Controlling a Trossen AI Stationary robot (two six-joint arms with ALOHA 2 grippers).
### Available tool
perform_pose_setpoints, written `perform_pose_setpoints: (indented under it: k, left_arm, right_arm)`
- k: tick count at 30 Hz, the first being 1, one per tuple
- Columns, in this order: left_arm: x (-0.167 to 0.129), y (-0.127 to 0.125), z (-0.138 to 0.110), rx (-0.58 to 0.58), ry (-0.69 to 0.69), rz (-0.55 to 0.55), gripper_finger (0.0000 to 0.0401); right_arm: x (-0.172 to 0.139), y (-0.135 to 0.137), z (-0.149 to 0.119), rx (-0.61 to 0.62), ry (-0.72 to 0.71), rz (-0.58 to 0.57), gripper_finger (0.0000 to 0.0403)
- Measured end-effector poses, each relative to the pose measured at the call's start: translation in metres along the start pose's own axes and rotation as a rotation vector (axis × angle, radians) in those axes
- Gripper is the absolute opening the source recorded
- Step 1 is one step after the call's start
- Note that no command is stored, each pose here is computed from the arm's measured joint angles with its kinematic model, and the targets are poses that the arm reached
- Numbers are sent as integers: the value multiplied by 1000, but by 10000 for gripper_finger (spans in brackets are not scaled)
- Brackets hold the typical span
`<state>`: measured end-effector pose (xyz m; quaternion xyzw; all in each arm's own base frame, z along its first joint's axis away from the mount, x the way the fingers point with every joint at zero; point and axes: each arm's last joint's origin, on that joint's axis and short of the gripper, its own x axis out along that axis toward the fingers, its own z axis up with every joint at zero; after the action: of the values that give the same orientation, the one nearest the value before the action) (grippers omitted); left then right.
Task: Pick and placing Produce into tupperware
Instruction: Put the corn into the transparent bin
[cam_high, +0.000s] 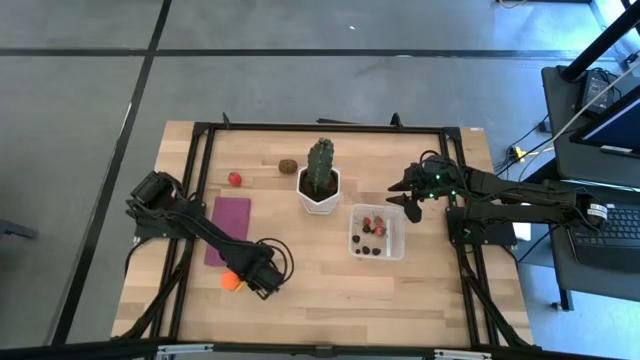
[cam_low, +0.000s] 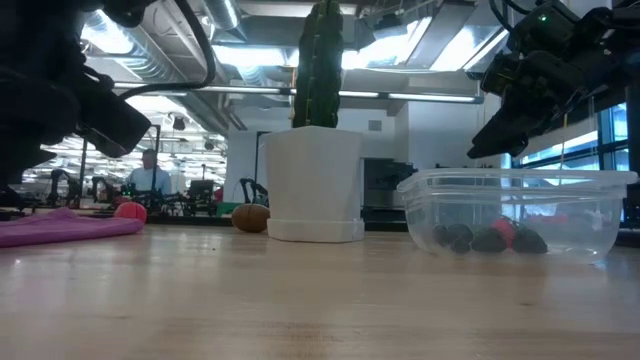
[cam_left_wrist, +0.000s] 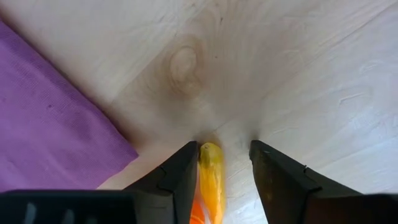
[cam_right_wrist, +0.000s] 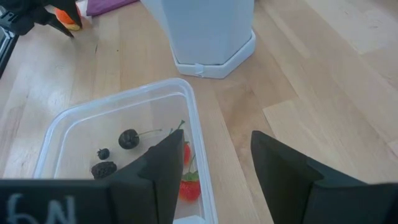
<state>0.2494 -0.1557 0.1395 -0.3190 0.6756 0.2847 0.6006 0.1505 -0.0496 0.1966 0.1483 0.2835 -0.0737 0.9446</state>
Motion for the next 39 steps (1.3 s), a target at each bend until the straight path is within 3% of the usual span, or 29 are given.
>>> perform_pose_setpoints:
  k: [11,21,25,32,39]
  left_arm:
    - [0,-1,0,7,-6,-6,94]
    - [-1,1,13,136,-5,-16,11]
    - [-6,-2,27,210,-22,-37,9]
    - [-40,-17,68,382,-79,-184,4]
    - [-87,-36,115,591,-321,-406,4]
  right_arm:
    - [0,0,0,1,2,0,188]
    - [0,0,0,1,2,0,188]
    - [0,0,0,1,2,0,188]
    - [0,0,0,1,2,0,188]
    - [0,0,0,1,2,0,188]
